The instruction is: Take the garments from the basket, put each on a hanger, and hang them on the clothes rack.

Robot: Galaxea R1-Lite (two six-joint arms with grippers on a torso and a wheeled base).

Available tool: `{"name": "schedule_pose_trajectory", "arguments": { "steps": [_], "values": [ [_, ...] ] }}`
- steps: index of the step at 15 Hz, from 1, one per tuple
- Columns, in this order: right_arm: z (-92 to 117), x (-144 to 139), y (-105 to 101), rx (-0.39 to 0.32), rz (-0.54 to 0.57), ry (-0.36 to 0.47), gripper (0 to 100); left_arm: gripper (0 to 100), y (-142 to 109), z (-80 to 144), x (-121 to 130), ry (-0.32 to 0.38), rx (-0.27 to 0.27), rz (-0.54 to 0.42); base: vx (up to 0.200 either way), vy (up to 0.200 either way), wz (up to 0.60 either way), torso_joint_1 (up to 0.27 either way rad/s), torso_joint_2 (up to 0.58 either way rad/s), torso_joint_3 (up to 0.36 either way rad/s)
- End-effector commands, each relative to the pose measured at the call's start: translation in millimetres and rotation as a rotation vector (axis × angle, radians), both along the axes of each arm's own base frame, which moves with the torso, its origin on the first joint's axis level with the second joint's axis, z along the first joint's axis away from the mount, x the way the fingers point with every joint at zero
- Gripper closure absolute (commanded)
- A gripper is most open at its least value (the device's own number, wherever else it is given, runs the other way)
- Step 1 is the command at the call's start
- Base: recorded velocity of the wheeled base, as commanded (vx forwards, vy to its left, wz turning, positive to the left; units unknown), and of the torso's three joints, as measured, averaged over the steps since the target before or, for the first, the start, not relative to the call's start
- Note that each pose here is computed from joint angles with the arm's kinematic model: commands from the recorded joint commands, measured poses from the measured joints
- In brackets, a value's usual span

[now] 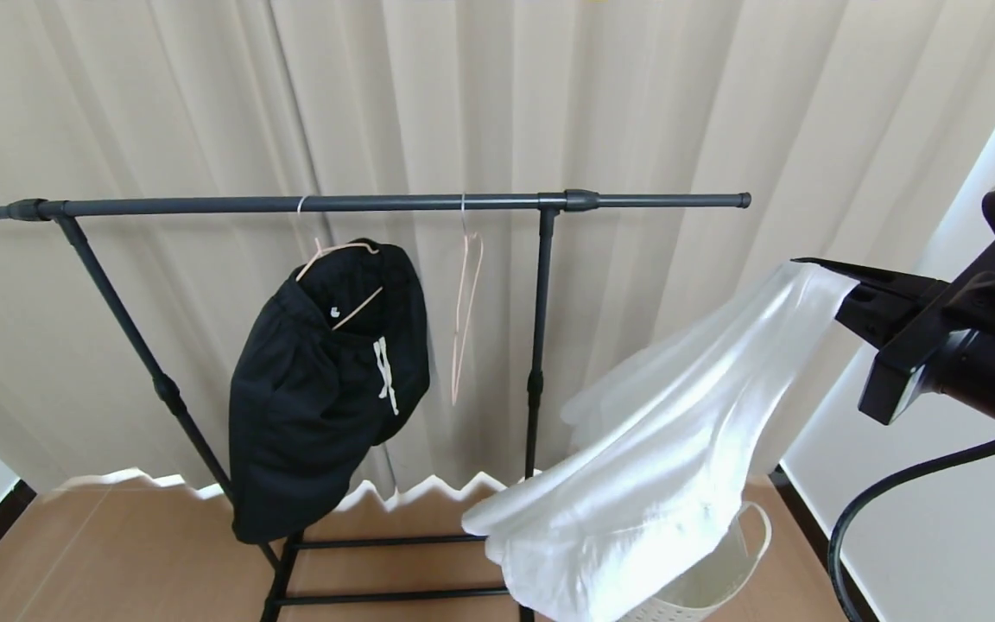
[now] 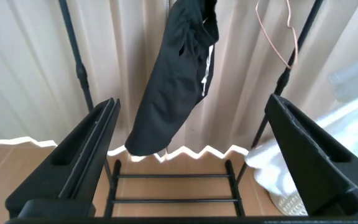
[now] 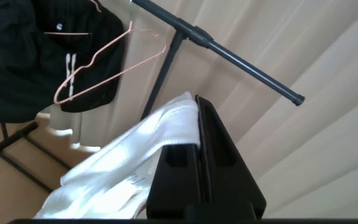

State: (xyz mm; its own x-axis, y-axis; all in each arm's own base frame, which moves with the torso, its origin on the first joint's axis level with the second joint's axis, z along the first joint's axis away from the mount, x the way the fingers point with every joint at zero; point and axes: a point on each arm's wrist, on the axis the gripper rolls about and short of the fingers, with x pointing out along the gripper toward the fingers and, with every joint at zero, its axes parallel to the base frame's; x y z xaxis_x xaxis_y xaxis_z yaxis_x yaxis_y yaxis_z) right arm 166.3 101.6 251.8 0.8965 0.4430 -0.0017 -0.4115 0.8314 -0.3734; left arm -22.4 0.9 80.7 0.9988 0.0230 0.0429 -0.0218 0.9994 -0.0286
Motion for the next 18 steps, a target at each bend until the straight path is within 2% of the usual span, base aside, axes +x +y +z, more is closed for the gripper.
{"name": "schedule_pose_trajectory", "arguments": {
  "steps": [1,9,13,15,16,17,18],
  "values": [
    [0,0,0,0.0,0.0,-0.002,100,0,0,0,0,-0.002,0.0,0.002,0.0,0.2,0.0,0.007,0.0,-0.002],
    [2,-3,-2,0.005,0.0,-0.01,100,0,0,0,0,-0.002,0.0,0.002,0.0,0.2,0.0,0.004,0.0,0.003],
    [0,-3,-2,0.001,-0.002,-0.003,100,0,0,0,0,0.005,0.023,-0.007,0.0,0.0,0.0,0.0,0.0,0.0],
    [-1,1,0,-0.007,-0.011,0.007,100,0,0,1,9,0.122,0.085,-0.018,0.0,0.0,0.0,0.0,0.0,0.0],
    [-2,7,3,-0.012,-0.042,0.014,100,0,-1,17,19,0.195,0.093,-0.045,0.0,0.0,0.0,0.0,0.0,0.0],
    [1,13,5,-0.012,-0.112,0.021,100,0,-2,49,32,0.213,0.075,-0.104,0.0,0.0,0.0,0.0,0.0,0.0],
    [2,21,9,-0.009,-0.175,0.039,100,0,-4,75,46,0.23,0.032,-0.163,0.0,0.0,0.0,0.0,0.0,0.0]
  ]
}}
